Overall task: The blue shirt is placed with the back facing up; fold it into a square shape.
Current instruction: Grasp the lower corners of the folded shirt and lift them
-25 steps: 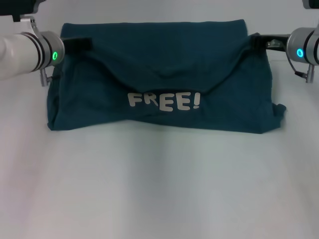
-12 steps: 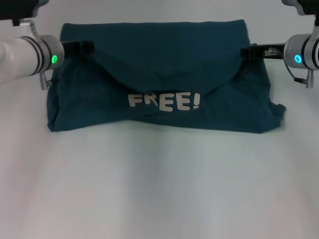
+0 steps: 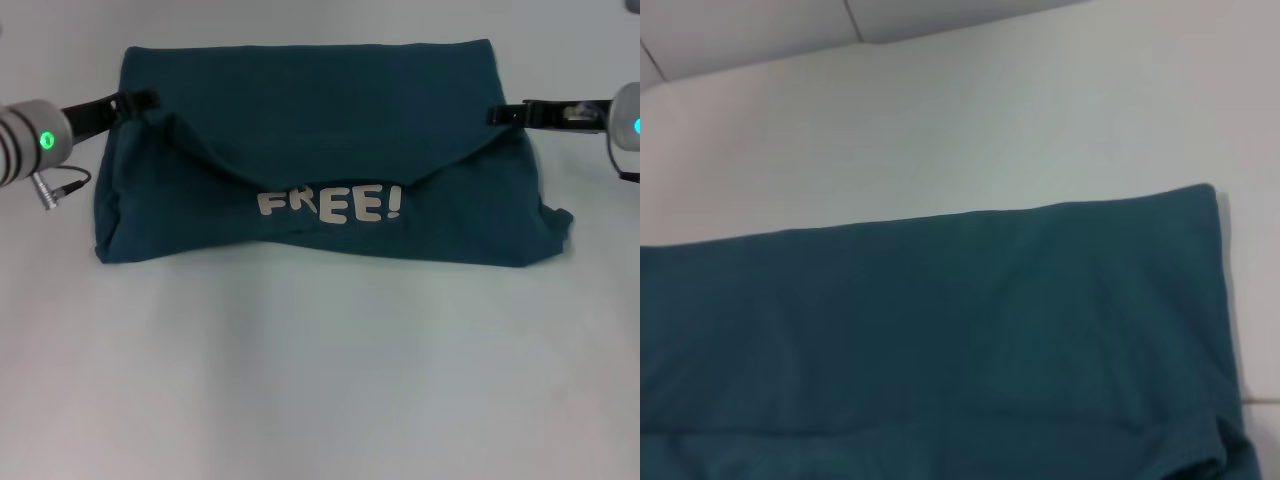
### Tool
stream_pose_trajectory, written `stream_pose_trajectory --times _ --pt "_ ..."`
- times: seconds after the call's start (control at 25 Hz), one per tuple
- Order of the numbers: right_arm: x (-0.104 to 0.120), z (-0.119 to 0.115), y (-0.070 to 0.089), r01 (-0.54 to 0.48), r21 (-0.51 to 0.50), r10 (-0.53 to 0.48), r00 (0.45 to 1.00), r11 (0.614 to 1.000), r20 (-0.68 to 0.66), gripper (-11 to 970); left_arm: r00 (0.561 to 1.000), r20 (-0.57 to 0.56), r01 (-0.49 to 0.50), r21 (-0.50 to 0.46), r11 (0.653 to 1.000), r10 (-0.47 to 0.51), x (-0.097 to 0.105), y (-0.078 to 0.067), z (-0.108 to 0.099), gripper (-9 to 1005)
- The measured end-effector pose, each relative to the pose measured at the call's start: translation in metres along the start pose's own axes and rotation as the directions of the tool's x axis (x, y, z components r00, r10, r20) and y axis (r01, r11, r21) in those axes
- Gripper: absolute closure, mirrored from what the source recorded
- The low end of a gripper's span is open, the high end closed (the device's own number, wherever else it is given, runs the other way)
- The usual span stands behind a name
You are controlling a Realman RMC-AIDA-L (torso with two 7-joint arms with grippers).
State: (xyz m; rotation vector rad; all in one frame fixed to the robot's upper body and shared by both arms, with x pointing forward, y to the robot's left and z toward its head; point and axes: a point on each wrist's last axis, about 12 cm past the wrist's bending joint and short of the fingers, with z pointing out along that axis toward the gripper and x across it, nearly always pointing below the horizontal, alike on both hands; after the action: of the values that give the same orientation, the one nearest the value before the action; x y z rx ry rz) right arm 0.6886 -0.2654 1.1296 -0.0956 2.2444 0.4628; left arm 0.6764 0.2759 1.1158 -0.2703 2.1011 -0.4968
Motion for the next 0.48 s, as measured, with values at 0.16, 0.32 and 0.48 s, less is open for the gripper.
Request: stream_pose_trajectory --times 0.16,0.32,0.48 --pt "0.011 -0.022 -0.010 -0.092 -0.129 0.094 0.996 0.987 0.009 273 0.995 -0.015 0.101 0.081 0.992 -0.100 0.007 0.014 -0.017 302" --pt "0.033 -0.048 -0.019 -0.163 -0.296 0.171 0.985 0.941 0.003 177 0.983 -0.052 0.184 0.160 0.970 -0.178 0.016 0.032 -0.038 262" --pt "0.064 -0.070 -0.029 -0.195 -0.400 0.192 0.980 0.895 -0.048 184 0.972 -0.066 0.234 0.215 0.948 -0.225 0.026 0.048 -0.056 261"
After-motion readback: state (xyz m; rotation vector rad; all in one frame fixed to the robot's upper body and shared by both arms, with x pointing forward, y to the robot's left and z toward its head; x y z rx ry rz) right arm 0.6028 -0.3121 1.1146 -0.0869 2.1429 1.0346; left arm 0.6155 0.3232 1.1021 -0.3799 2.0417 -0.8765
